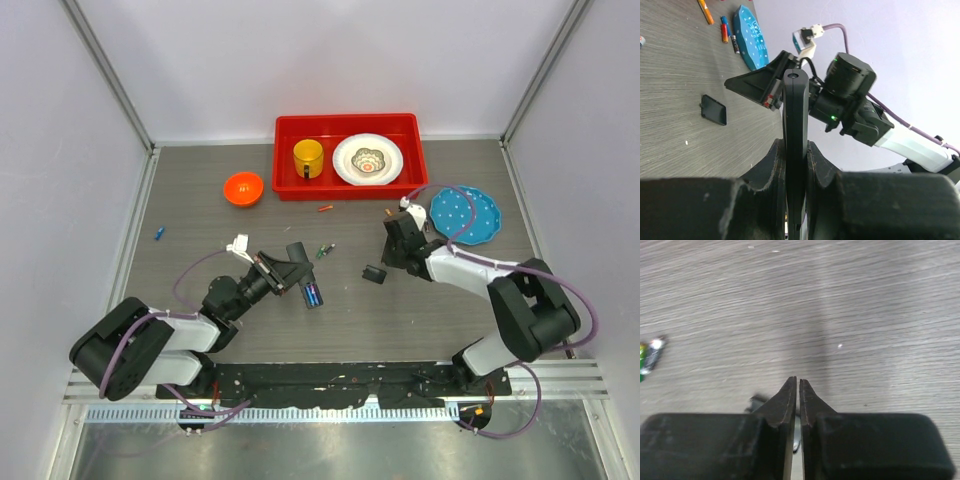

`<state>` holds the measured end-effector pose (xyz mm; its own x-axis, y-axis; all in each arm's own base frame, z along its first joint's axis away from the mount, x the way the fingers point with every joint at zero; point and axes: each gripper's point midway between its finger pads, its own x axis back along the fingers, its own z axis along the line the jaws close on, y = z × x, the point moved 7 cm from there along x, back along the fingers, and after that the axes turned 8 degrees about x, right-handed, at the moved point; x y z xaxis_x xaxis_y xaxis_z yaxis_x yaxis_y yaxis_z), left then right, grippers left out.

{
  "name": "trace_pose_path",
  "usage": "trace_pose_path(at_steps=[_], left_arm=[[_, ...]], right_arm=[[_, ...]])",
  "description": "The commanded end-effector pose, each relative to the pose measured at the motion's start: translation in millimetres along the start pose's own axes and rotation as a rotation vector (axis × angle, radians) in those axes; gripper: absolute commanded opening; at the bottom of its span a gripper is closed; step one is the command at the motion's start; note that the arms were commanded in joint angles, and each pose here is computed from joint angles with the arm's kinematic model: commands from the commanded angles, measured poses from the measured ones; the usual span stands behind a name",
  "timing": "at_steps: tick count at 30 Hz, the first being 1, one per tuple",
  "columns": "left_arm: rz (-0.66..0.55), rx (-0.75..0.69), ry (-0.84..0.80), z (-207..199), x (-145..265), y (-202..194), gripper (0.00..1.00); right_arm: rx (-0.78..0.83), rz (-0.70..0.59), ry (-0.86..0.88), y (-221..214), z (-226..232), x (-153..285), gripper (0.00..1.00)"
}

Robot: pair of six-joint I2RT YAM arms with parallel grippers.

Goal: Load the batteries into the remote control
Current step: Adjust the battery cover at the center of the board.

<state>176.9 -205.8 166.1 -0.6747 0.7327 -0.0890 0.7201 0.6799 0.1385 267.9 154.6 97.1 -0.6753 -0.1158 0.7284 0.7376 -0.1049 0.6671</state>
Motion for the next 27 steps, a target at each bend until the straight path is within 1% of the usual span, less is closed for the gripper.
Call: trace_pose_path(at_steps=[1, 2, 4, 10, 14, 19, 24, 27], left_arm=[[-0.011, -0.036, -0.114, -23.9, -3.3, 2.7, 0.00], [-0.012, -0.038, -0.117, -24.9, -2.5, 2.7, 0.00], [-0.014, -0.039, -0.111, -24.1, -1.7, 2.8, 0.00], [-0.020, -0.051, -0.104, -23.3, 0.7, 3.0, 0.00], [-0.018, -0.054, -0.103, -22.6, 1.4, 2.7, 0.00], [-0.018, -0.051, -0.103, -22.3, 2.0, 2.5, 0.00], [-0.016, -0.049, -0.101, -21.9, 2.9, 2.1, 0.00], [-0.018, -0.047, -0.100, -21.4, 4.0, 2.0, 0.00]], right_arm=[[0.041, 0.011, -0.087, 3.6, -10.3, -17.3, 0.08], [0.041, 0.023, -0.081, 1.7, -9.5, -18.6, 0.04], [0.040, 0.048, -0.068, -3.7, -9.1, -19.3, 0.01], [0.025, 0.102, -0.040, -25.3, -13.4, -13.5, 0.01], [0.052, 0.130, 0.015, -43.5, -0.8, -0.7, 0.01], [0.075, 0.150, 0.019, -58.6, 9.4, 13.1, 0.01], [0.080, 0.143, 0.020, -60.2, 15.8, 23.9, 0.01], [0.080, 0.113, -0.001, -53.2, 15.4, 28.9, 0.02]])
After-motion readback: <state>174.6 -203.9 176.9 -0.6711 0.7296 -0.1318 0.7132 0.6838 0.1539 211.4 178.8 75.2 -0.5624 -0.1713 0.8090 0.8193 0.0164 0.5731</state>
